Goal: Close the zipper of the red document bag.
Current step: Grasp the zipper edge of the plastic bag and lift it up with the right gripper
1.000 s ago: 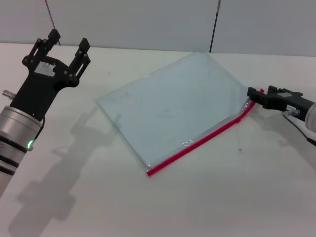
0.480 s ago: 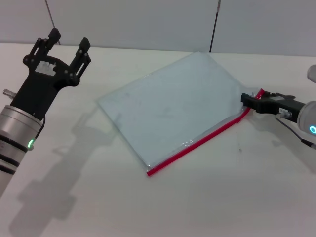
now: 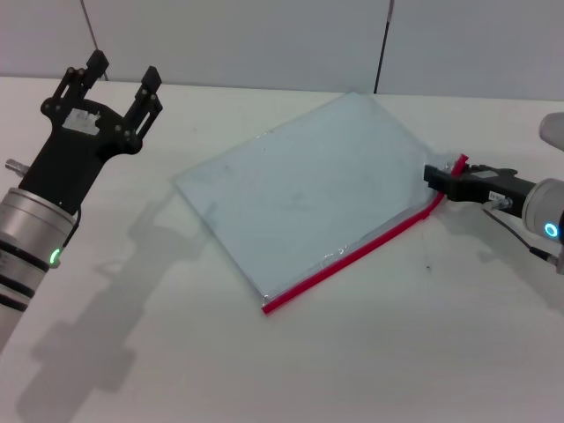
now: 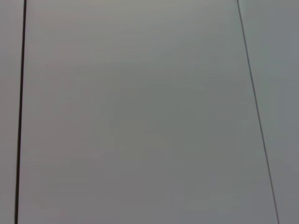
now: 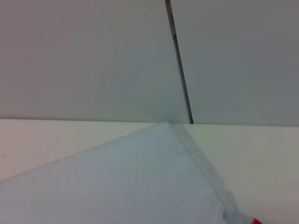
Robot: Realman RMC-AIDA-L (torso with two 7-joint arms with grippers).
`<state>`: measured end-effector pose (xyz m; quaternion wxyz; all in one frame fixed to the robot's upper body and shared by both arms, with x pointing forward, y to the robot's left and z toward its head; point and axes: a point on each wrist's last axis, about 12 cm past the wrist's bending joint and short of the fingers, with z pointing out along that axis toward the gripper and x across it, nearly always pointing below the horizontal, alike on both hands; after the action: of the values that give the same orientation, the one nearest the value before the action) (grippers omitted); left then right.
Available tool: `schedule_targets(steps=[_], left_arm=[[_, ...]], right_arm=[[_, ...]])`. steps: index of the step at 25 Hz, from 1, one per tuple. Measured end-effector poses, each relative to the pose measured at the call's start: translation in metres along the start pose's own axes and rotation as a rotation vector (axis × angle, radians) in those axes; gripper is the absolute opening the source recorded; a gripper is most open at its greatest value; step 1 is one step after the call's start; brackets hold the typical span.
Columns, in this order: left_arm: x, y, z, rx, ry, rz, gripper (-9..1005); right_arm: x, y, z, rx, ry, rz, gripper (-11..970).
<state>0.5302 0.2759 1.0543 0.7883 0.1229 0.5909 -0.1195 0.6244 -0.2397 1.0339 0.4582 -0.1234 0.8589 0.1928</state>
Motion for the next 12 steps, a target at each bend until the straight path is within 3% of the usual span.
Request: schedule_targets(steps=[3, 8, 12], left_arm=[[0.0, -0.0001, 0.0, 0.0, 0.0, 0.0, 684], [0.0002, -0.0003, 0.0001, 0.0, 0.001, -0.002, 683], [0.001, -0.0002, 0.0004, -0.001, 0.008, -0.002, 681]], right_arm=[[-0.0003, -0.0002, 0.0002, 0.003, 0.001, 0.0, 669], [-0.0006, -0.0004, 0.0002, 0.004, 0.0, 0.0, 454], [-0.0002, -0.0001, 0.0003, 0.001, 0.006, -0.01, 339]])
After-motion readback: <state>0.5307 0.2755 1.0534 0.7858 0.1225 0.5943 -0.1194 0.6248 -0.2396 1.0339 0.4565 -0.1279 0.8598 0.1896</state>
